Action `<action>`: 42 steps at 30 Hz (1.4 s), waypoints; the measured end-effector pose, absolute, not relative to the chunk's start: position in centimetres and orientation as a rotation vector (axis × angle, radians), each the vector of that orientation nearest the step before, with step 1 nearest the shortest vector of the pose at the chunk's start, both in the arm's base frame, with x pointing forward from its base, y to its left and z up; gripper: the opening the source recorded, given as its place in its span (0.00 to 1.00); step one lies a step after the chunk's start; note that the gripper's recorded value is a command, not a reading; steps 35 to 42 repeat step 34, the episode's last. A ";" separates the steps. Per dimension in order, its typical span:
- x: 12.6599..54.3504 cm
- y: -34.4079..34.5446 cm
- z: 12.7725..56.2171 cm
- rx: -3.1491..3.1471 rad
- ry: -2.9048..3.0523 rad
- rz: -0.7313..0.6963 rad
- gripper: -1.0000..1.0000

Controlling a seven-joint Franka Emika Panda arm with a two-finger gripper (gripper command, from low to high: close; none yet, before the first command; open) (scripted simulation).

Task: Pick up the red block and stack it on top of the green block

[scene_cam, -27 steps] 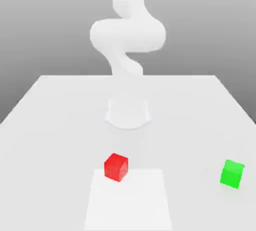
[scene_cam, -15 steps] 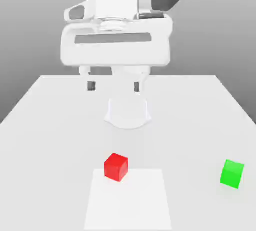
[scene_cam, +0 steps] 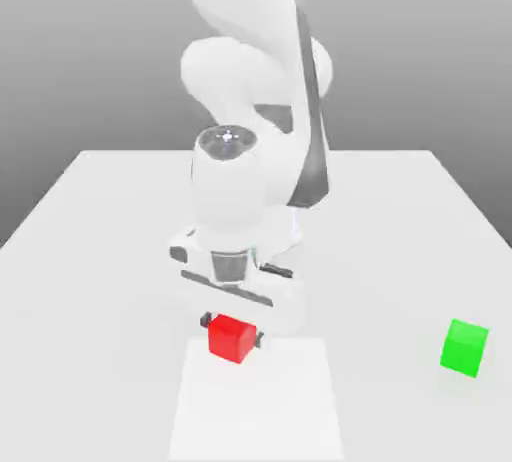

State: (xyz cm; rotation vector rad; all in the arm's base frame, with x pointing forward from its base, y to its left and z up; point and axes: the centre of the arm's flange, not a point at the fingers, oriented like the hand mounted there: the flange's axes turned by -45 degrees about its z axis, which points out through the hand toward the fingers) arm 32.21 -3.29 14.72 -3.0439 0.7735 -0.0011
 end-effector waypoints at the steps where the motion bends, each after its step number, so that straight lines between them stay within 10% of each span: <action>1: 32.2 -3.3 14.7 -3.044 0.774 -0.002 0.00; 13: 32.8 -2.3 20.8 -3.060 0.721 -0.002 0.00; 25: 33.2 28.1 24.4 -3.099 -0.534 -0.004 0.00; 30: 33.1 29.6 19.7 -3.088 -0.577 -0.002 0.00; 31: 33.1 29.6 18.7 -3.088 -0.577 -0.002 1.00; 42: 33.1 29.6 18.7 -3.088 -0.577 -0.002 1.00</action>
